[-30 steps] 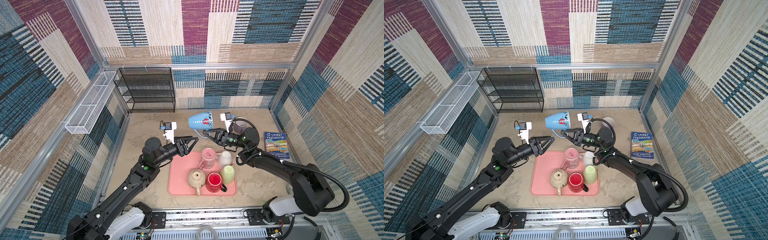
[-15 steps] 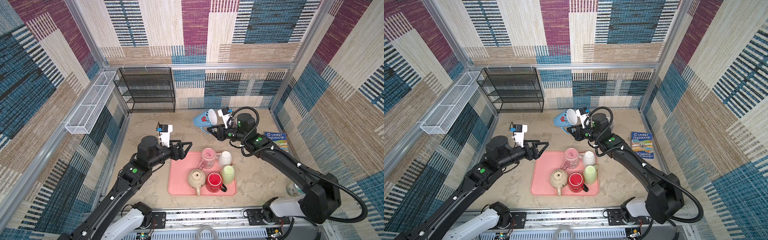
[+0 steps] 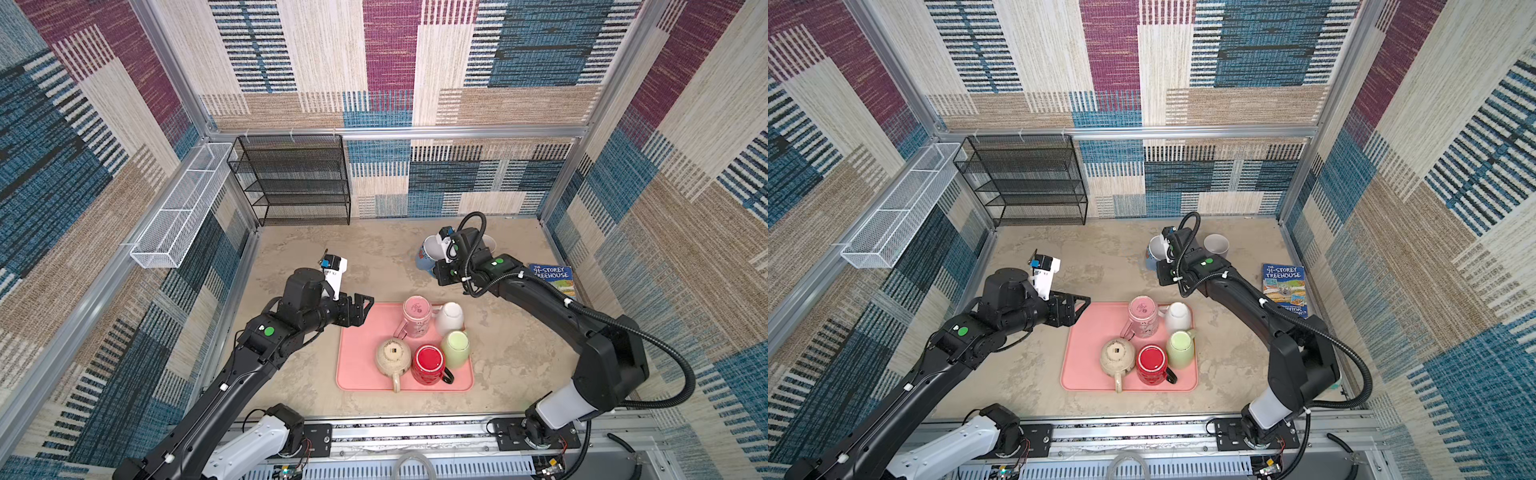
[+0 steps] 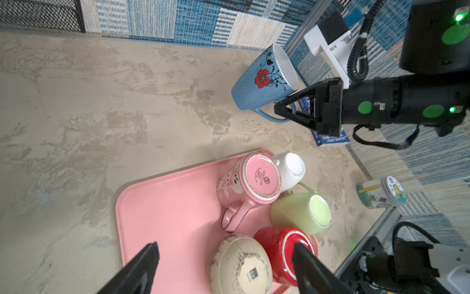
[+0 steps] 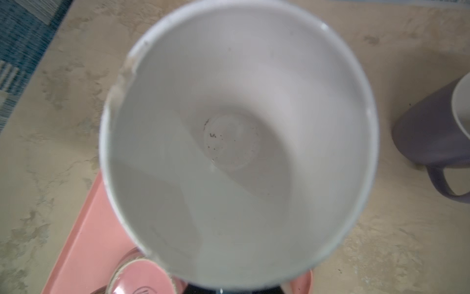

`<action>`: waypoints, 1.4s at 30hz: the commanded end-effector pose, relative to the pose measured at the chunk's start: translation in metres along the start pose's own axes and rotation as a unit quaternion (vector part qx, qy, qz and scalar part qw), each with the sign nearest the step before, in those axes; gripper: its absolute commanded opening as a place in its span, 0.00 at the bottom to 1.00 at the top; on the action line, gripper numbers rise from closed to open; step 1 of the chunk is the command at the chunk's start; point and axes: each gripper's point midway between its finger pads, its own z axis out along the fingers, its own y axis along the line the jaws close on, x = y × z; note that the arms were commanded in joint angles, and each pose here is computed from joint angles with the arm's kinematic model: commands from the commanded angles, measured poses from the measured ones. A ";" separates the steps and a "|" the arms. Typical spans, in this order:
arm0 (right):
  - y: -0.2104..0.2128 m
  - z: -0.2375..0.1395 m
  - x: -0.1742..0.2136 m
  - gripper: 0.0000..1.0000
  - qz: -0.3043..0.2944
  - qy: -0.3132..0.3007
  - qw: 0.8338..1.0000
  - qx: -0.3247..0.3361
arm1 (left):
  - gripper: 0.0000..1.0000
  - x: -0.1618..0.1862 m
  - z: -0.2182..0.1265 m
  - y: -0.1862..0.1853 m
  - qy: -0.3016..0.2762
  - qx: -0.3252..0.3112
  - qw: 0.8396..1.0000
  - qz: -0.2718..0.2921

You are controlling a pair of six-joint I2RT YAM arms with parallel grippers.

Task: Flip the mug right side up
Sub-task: 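Carry the light blue mug beyond the tray with the right gripper while the left withdraws, then lower the light blue mug upright beside the lavender mug with the right gripper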

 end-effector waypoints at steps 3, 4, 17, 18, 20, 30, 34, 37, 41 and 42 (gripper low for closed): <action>-0.035 0.013 -0.014 0.00 0.000 -0.003 0.998 0.062 | 0.87 0.016 0.007 0.017 0.040 -0.040 0.998 0.034; -0.042 0.016 -0.013 0.00 0.003 0.005 0.998 0.070 | 0.87 0.019 0.009 0.019 0.047 -0.045 0.997 0.036; -0.105 0.049 -0.013 0.00 0.021 0.051 0.987 0.150 | 0.87 0.035 0.030 0.038 0.093 -0.081 0.991 0.054; -0.108 0.052 -0.011 0.00 0.021 0.057 0.986 0.155 | 0.87 0.036 0.030 0.039 0.095 -0.082 0.991 0.055; -0.113 0.056 -0.010 0.00 0.022 0.064 0.984 0.162 | 0.87 0.038 0.031 0.040 0.098 -0.084 0.990 0.054; -0.130 0.075 -0.006 0.00 0.023 0.087 0.978 0.187 | 0.87 0.038 0.031 0.040 0.098 -0.085 0.990 0.053; -0.133 0.078 -0.017 0.00 0.024 0.083 0.978 0.189 | 0.87 0.037 0.030 0.041 0.097 -0.085 0.990 0.055; -0.136 0.080 -0.017 0.00 0.026 0.086 0.977 0.194 | 0.87 0.038 0.030 0.041 0.097 -0.084 0.990 0.054; -0.138 0.082 -0.018 0.00 0.025 0.087 0.976 0.198 | 0.86 0.037 0.029 0.041 0.096 -0.085 0.990 0.054; -0.139 0.083 -0.017 0.00 0.025 0.089 0.976 0.198 | 0.86 0.037 0.029 0.041 0.095 -0.085 0.990 0.054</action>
